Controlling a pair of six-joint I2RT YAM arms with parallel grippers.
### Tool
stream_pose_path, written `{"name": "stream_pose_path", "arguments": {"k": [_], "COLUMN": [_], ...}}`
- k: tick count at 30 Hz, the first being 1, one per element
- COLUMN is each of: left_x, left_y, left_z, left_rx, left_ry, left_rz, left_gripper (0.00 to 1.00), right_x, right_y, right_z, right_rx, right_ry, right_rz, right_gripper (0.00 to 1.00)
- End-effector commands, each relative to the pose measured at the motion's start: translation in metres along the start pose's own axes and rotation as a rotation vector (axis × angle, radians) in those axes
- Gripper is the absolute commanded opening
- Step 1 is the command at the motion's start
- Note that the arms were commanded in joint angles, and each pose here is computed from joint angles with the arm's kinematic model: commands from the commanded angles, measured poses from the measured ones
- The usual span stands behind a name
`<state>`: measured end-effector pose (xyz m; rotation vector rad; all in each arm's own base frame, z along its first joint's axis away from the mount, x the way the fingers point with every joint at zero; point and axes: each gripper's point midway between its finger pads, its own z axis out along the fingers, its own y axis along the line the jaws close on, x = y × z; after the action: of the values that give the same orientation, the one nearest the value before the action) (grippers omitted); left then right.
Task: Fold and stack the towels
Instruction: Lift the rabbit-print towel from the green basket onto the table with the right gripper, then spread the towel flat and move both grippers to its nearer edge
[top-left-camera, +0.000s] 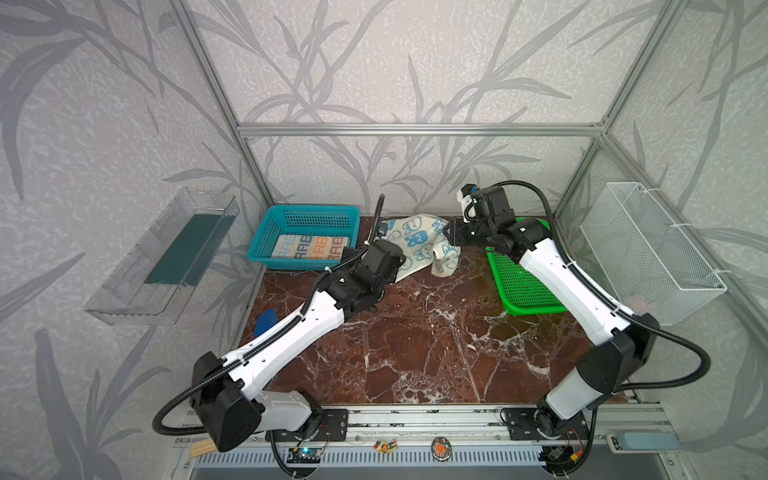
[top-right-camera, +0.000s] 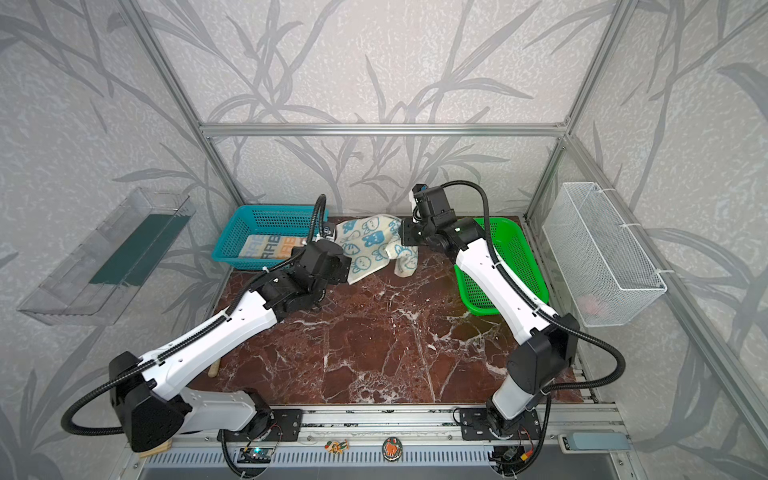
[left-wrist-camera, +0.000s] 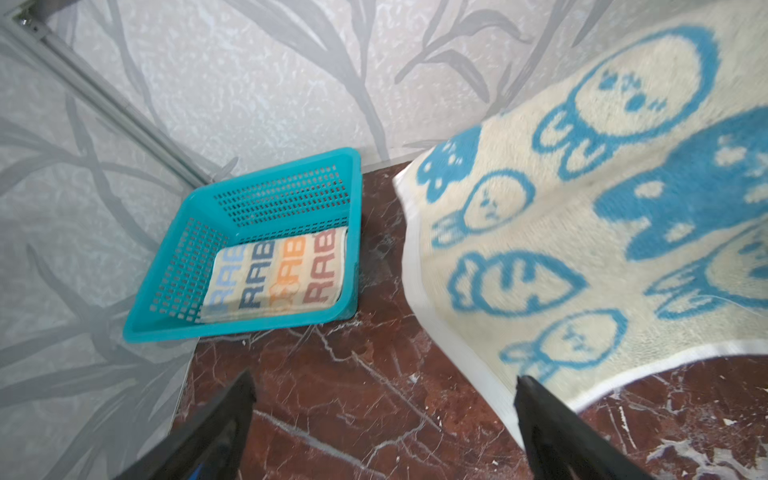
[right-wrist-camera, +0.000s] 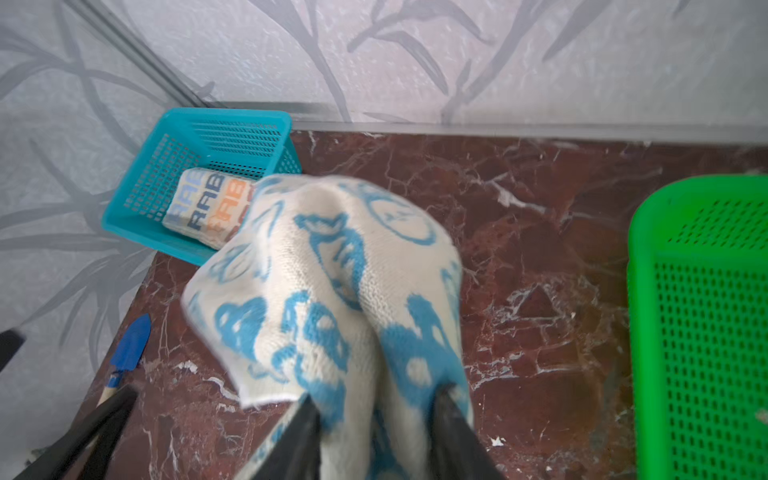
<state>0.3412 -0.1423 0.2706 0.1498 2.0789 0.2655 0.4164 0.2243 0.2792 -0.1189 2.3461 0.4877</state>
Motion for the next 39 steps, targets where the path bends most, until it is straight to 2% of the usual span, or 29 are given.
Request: {"name": "stream_pose_path", "arguments": {"k": [1,3,4,9,14,19,25,28,33,39], "left_x": [0.013,0.020,0.024,0.032,0.041,0.052,0.065,0.068,0.075,0.081], "left_y": [0.018,0.025,0.027,0.025,0.020,0.025,0.034,0.036,0.036,0.025], "left_z": [-0.006,-0.004,-0.003,0.007,0.016,0.020,0.020,0.018,0.019,0.025], "left_rx": [-0.031,-0.037,-0.032,-0.010,0.020,0.034,0.036,0.033,0.030,0.064], "left_ry": [0.016,0.033,0.042,0.084,0.121,0.157,0.185,0.184,0.198,0.239], "left_rz": [-0.064,-0.080,-0.094,-0.143,-0.207,-0.269,-0.318,-0.314,-0.294,-0.288], "left_gripper": [0.99,0.99,0.99,0.99,0.99,0.99,0.99,0.99,0.99,0.99], "right_x": [0.025,0.039,0.047,0.081,0.135,0.186,0.218,0.231,0.246,0.254], "right_y": [-0.033,-0.040,-0.042,-0.037,-0.007,0.041,0.074,0.070,0.043,-0.030], "right_z": [0.021,0.028,0.030,0.034,0.049,0.078,0.113,0.125,0.132,0.124], "right_rx": [0.029,0.031,0.033,-0.013,-0.069,-0.203,-0.270,-0.259,-0.167,-0.041], "right_ry": [0.091,0.114,0.130,0.211,0.310,0.430,0.523,0.557,0.593,0.625], "right_rz": [0.086,0.095,0.091,0.076,0.046,0.082,0.093,0.101,0.067,0.112], "right_gripper": [0.52,0.68,0.73,0.87,0.90,0.91,0.93,0.94,0.95,0.96]}}
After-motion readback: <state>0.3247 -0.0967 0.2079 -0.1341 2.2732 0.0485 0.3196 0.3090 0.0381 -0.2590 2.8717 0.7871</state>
